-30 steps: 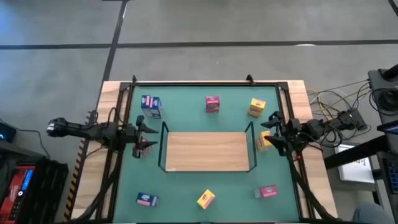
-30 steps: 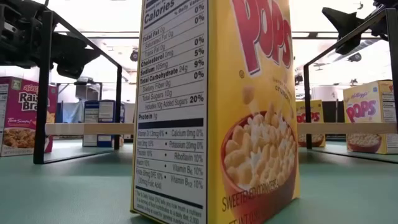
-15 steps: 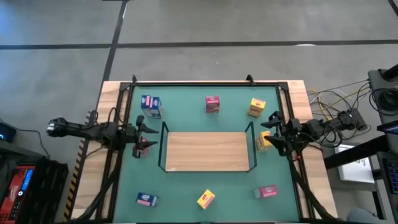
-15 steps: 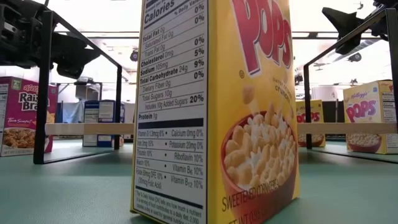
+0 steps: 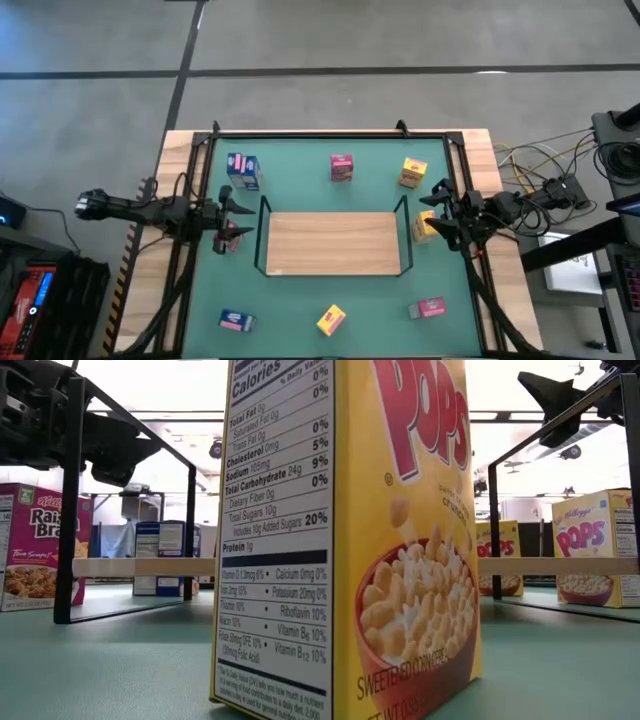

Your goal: Stack cereal on shelf

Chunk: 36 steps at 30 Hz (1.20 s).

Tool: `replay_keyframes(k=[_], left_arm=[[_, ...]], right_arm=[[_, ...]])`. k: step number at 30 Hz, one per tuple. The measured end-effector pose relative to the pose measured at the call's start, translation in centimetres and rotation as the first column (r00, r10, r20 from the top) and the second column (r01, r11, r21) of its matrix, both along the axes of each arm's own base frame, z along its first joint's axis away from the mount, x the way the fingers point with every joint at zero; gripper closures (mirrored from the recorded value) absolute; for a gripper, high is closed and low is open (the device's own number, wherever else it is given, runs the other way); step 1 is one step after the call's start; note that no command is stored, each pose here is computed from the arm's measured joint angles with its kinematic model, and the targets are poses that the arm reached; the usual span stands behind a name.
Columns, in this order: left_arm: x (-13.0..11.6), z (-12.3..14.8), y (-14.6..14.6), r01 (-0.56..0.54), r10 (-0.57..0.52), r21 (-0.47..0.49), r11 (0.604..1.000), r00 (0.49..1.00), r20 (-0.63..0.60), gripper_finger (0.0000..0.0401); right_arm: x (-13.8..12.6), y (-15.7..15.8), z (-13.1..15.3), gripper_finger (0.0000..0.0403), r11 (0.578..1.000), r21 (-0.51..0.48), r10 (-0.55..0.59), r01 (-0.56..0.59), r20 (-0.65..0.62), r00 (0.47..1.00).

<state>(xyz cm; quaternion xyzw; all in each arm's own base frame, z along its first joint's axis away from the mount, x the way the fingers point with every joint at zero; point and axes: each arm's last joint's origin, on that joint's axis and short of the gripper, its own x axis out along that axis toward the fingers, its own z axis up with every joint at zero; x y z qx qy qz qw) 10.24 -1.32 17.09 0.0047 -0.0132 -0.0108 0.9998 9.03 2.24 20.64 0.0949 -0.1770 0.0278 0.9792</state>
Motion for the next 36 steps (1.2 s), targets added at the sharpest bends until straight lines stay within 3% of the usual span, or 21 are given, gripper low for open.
replay_keyframes(k=[29,36], left_arm=[[0.00,0.00,0.00,0.000,0.000,0.000,1.000,1.000,0.000,0.0209],[0.00,0.00,0.00,0.000,0.000,0.000,1.000,1.000,0.000,0.0209]], right_arm=[[0.00,0.00,0.01,0.0138,1.000,-0.001,-0.001,0.001,0.000,1.000],[-0.01,-0.31,0.01,0.0138,0.994,0.004,-0.110,0.110,-0.010,0.994]])
